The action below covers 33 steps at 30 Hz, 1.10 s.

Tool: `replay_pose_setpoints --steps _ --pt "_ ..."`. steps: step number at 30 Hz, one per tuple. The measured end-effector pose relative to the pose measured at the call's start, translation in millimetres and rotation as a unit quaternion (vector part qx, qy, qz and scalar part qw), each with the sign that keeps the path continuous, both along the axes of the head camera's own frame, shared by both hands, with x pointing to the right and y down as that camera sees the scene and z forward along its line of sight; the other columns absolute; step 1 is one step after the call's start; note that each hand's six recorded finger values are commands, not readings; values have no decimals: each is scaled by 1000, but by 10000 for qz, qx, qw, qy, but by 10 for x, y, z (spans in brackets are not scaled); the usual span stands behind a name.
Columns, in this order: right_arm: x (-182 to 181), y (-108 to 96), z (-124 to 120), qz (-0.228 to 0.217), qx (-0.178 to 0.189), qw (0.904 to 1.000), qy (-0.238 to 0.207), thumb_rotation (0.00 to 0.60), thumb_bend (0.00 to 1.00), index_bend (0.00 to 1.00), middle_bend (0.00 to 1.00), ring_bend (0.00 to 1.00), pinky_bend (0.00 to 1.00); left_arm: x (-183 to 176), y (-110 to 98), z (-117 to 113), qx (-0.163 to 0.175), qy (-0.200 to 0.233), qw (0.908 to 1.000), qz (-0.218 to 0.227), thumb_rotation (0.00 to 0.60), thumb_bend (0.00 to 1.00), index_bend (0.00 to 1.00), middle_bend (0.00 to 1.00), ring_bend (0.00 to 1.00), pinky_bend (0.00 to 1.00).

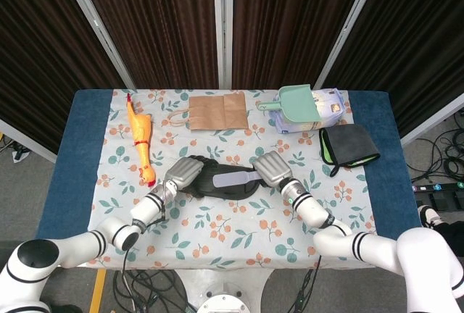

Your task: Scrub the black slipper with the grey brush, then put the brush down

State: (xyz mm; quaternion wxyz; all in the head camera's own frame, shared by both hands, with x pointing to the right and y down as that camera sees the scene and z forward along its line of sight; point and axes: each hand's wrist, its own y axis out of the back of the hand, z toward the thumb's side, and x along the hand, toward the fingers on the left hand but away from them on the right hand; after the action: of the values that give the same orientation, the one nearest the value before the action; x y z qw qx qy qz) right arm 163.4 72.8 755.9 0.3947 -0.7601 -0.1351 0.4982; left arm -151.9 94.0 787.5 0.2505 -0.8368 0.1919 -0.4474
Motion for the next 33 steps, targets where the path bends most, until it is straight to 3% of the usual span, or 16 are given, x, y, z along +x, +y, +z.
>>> replay_pose_setpoints --steps 10,18,26,33 --pt "458 -128 -86 69 413 9981 441 600 529 1000 986 1000 1000 -15 -3 -3 -94 25 9999 -39 600 29 343 371 220 225" --pt "230 -12 -296 30 190 9993 -321 600 528 1000 986 1000 1000 -1 -12 -11 -135 27 9999 -7 600 29 343 371 220 225" --pt "32 94 -54 -358 210 9991 -101 600 529 1000 986 1000 1000 -20 -10 3 -180 4 9998 -41 600 29 343 371 220 225" --pt "351 2 39 -208 444 9983 314 600 528 1000 986 1000 1000 -11 0 2 -171 -21 9998 25 600 30 343 371 220 225"
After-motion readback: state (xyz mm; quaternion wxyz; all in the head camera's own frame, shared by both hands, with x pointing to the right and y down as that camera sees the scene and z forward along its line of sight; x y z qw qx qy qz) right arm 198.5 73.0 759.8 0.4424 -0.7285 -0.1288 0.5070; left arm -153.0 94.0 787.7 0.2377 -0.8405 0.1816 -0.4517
